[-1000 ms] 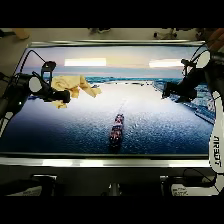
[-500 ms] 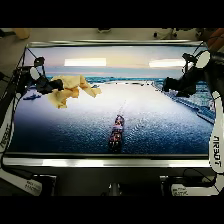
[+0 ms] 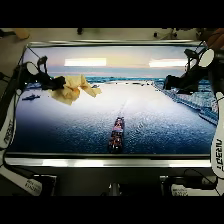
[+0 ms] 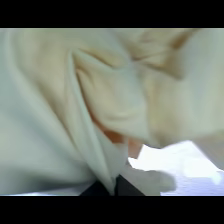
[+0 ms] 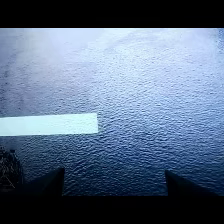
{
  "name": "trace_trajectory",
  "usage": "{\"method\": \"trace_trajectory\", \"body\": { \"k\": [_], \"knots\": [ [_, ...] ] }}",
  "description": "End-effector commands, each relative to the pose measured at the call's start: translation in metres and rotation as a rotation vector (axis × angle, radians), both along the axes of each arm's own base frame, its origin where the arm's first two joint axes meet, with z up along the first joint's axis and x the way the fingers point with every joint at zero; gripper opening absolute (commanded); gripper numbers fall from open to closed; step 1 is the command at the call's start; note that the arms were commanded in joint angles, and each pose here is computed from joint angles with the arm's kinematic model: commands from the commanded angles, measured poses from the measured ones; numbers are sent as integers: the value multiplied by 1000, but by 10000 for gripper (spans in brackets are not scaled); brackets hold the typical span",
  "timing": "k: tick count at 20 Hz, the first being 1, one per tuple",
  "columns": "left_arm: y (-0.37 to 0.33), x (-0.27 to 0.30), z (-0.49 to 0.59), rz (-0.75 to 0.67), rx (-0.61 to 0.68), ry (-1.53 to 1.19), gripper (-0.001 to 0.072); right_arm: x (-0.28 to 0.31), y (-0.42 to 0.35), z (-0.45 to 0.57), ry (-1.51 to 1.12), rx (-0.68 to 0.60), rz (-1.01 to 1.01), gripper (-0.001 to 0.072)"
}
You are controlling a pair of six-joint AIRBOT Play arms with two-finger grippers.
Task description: Fold the shirts.
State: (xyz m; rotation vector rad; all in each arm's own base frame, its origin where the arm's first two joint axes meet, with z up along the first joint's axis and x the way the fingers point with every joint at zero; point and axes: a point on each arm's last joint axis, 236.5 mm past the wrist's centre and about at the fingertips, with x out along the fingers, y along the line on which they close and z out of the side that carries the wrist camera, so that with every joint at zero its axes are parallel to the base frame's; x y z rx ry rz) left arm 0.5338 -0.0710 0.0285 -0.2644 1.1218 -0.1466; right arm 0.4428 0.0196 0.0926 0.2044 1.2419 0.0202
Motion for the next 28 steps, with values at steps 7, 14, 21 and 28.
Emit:
{"method": "trace_trajectory", "body": {
  "k": [7, 14, 21, 28],
  "knots": [
    [-301, -194, 200, -689, -205, -470, 30, -62, -81, 213, -587, -269, -256, 666],
    [-391, -243, 26, -714, -181, -48, 718, -113, -82, 209, -486, -265, -284, 671],
    [-103, -94, 21, -264, 160, 110, 719, -121, 0, 7, 108, -21, 30, 686],
    [-100, -156, -103, -158, -122, 426, 711, -190, 33, -122, 461, 126, 72, 697]
  ]
}}
